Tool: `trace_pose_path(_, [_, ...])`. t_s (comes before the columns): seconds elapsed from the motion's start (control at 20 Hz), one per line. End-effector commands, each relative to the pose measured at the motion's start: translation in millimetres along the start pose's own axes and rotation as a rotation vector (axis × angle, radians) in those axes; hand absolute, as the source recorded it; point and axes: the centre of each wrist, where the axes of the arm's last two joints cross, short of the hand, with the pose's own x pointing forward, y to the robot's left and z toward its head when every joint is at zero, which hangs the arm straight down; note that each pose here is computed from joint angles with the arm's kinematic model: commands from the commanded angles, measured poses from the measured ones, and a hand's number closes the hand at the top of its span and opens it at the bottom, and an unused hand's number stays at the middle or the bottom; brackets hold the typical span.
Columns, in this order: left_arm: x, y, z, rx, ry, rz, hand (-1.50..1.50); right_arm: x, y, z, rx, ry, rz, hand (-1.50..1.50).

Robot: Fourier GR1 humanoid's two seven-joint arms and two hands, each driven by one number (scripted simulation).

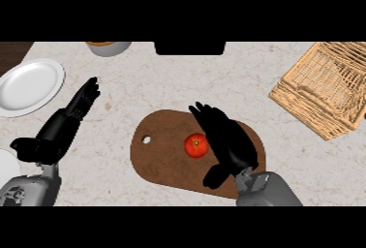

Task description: Pick the tomato from the cutting board and place it in the basket

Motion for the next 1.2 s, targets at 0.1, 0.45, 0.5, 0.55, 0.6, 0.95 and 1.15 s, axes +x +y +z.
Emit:
trace_pose_path(0.1, [2.9,2.5,-4.3,0.001,-0.001,0.012,0.0,7.9,7.2,-18.5,0.046,0.035,0.055,-1.5])
trace_pose_path(0.45, [-15.2,-1.4,-3.5,-0.005,0.002,0.0,0.0,3.9,39.5,-14.7,0.02,0.038,0.046,-1.5])
trace_pose_path(0.5, [-4.9,-1.3,-6.9,0.002,-0.004,0.007,0.0,1.1,31.8,-28.7,0.046,0.04,0.042,-1.5])
trace_pose_path(0.55, [1.4,-0.6,-4.0,0.001,-0.016,-0.004,0.0,13.5,44.3,-7.1,0.02,0.038,0.043,-1.5])
trace_pose_path(0.6, [3.1,3.8,0.1,0.01,0.011,-0.011,0.0,-0.9,33.2,-31.8,0.047,0.058,0.061,-1.5])
trace_pose_path(0.95, [4.5,19.6,9.0,0.004,0.007,0.016,0.0,-16.5,50.5,-44.3,0.066,0.11,0.084,-1.5])
trace_pose_path(1.15, [-9.8,-13.4,-15.6,-0.01,-0.006,0.014,0.0,-3.4,46.4,-40.8,0.114,0.092,0.07,-1.5])
